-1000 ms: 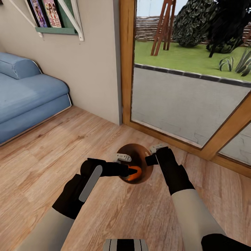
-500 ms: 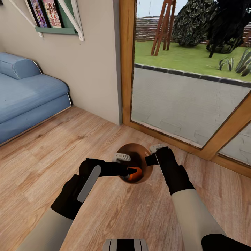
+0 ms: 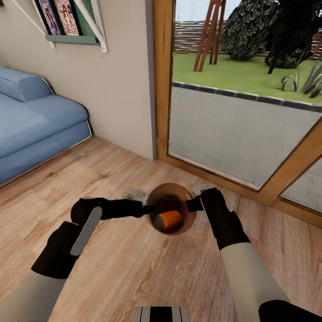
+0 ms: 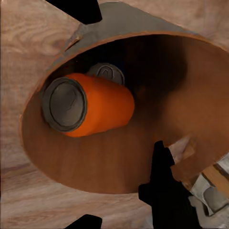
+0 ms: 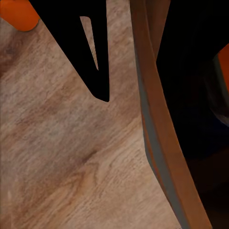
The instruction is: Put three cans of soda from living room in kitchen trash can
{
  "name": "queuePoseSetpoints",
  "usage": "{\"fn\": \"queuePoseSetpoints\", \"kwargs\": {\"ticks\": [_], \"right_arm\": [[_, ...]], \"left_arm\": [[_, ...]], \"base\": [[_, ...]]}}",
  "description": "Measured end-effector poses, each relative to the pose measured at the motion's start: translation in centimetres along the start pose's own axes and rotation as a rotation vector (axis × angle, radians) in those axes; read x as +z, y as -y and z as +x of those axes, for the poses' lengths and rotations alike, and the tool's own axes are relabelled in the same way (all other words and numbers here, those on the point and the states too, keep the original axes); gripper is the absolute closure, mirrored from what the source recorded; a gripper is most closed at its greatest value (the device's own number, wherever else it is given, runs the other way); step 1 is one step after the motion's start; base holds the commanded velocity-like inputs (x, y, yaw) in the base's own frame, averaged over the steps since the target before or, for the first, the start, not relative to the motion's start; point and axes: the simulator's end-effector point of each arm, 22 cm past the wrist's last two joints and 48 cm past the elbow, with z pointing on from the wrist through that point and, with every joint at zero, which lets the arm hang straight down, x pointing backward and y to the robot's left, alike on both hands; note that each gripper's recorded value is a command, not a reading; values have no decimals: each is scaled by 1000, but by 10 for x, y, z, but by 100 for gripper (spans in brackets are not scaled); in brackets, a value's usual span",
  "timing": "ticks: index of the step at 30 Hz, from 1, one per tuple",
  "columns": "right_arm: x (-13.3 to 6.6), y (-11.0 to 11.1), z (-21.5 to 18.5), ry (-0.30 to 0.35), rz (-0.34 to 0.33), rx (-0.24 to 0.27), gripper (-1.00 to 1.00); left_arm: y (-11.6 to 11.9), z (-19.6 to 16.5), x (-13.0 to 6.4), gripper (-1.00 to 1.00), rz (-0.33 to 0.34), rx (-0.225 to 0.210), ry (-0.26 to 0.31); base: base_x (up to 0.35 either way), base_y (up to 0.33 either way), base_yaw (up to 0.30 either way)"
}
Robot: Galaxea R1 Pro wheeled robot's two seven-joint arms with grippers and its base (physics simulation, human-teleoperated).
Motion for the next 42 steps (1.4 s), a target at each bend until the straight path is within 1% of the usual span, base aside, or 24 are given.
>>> {"fn": "queuePoseSetpoints", "kwargs": {"ticks": [1,3,4,5,6,7,8,9,10,12,13,15,16,19,23,25,27,28,30,33,36,38,39,42], "right_arm": [[0,-1,0,0,-5,3,100],[0,-2,0,0,-10,6,100],[0,-2,0,0,-9,5,100],[0,-1,0,0,-6,5,100],[0,0,0,-1,-2,4,100],[0,2,1,-1,0,4,100],[0,3,1,-1,1,7,100],[0,5,2,-2,3,8,100],[1,6,2,-3,4,11,100],[1,8,3,-4,3,17,100],[1,10,4,-4,2,25,100],[1,17,6,-6,3,55,100],[2,24,9,-9,3,81,100],[2,40,13,-14,34,89,100],[2,48,16,-18,37,103,100],[3,51,19,-21,38,108,100],[2,54,20,-22,49,104,100],[2,56,22,-23,51,105,100],[5,56,29,-34,49,108,100],[8,59,45,-57,52,111,100],[12,64,61,-81,69,100,100],[14,61,76,-102,61,102,100],[12,59,79,-98,56,106,100],[-9,56,77,-33,55,118,100]], "left_arm": [[-6,-6,-7,-100,3,-14,22],[-28,-28,-32,-100,3,-45,109],[-41,-34,-43,-100,-10,-47,140],[-54,-37,-55,-100,-32,-41,163],[-61,-38,-60,-100,-44,-35,174],[-81,-37,-75,-100,-83,-14,202],[-95,-33,-85,-100,-110,-11,224],[-102,-30,-91,-100,-124,-15,238],[-117,-23,-103,-100,-157,-26,268],[-137,-11,-119,-100,-203,-44,316],[-142,-6,-123,-100,-215,-47,330],[-153,13,-131,-100,-249,-48,361],[-159,32,-135,-100,-276,-43,380],[-167,59,-139,-100,-309,-43,393],[-181,91,-139,-100,-353,-41,387],[-196,118,-136,-100,-387,-54,358],[-202,131,-134,-100,-403,-62,337],[-213,148,-134,-100,-441,-61,301],[-225,162,-136,-100,-492,-53,264],[-233,172,-135,-100,-537,-53,242],[-234,176,-132,-100,-554,-63,237],[-233,175,-132,-100,-560,-65,242],[-233,175,-133,-100,-563,-64,244],[-235,171,-137,-100,-590,-63,251]], "base": [[0,0,0],[0,0,0],[0,0,0],[0,0,0],[0,0,0],[0,0,0],[0,0,0],[0,0,0],[0,0,0],[0,0,0],[0,0,0],[0,0,0],[0,0,0],[0,0,0],[0,0,0],[0,0,0],[0,0,0],[0,0,0],[0,0,0],[0,0,0],[0,0,0],[0,0,0],[0,0,0],[0,0,0]]}}
